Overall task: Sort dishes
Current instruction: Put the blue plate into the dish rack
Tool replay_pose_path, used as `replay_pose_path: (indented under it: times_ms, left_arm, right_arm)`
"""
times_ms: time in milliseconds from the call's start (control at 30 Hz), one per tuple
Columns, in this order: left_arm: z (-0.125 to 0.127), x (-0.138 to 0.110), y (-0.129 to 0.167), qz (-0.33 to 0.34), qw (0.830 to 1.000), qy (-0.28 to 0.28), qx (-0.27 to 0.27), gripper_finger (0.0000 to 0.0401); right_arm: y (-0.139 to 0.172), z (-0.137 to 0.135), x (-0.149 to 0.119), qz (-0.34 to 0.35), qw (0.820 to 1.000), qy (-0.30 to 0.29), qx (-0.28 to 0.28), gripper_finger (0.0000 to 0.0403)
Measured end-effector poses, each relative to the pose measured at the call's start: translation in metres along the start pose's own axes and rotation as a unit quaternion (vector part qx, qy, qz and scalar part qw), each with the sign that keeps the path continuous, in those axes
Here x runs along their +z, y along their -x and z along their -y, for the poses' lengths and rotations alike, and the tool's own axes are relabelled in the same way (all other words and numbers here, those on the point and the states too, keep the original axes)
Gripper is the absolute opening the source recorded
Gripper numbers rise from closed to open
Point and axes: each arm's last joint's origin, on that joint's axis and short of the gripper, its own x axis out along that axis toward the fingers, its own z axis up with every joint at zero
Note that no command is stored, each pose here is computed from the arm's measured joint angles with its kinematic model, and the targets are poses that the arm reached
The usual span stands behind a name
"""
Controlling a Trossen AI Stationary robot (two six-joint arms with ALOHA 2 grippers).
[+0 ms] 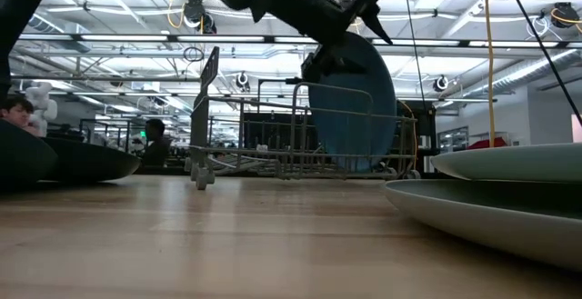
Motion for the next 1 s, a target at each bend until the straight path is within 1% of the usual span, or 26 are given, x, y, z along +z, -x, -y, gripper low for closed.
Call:
replay_pose_path:
  times_ms: [133,300,667,800,933,1000]
  left_arm:
    - [0.011,0.008,0.002,-0.016,0.999,-0.034,0.010,0.0295]
    - [0.019,0.017,0.005,-0.036,0.996,-0.070,0.038,0.0295]
    - [0.028,0.042,0.012,-0.057,0.989,-0.111,0.084,0.0295]
    - [0.026,0.052,0.013,-0.065,0.985,-0.124,0.097,0.0295]
    - [0.022,0.064,0.011,-0.065,0.987,-0.118,0.081,0.0295]
    - [0.018,0.066,0.010,-0.069,0.987,-0.117,0.083,0.0295]
  right_arm:
    - [0.000,0.000,0.000,0.000,1.000,0.000,0.000,0.0006]
    - [0.000,0.000,0.000,-0.001,1.000,0.000,0.000,0.0006]
    - [0.000,0.000,0.000,-0.001,1.000,0.000,0.000,0.0006]
    - [0.000,0.000,0.000,-0.001,1.000,0.000,0.000,0.0006]
    - [0.000,0.000,0.000,-0.001,1.000,0.000,0.000,0.0006]
    - [0.000,0.000,0.000,-0.001,1.000,0.000,-0.001,0.0006]
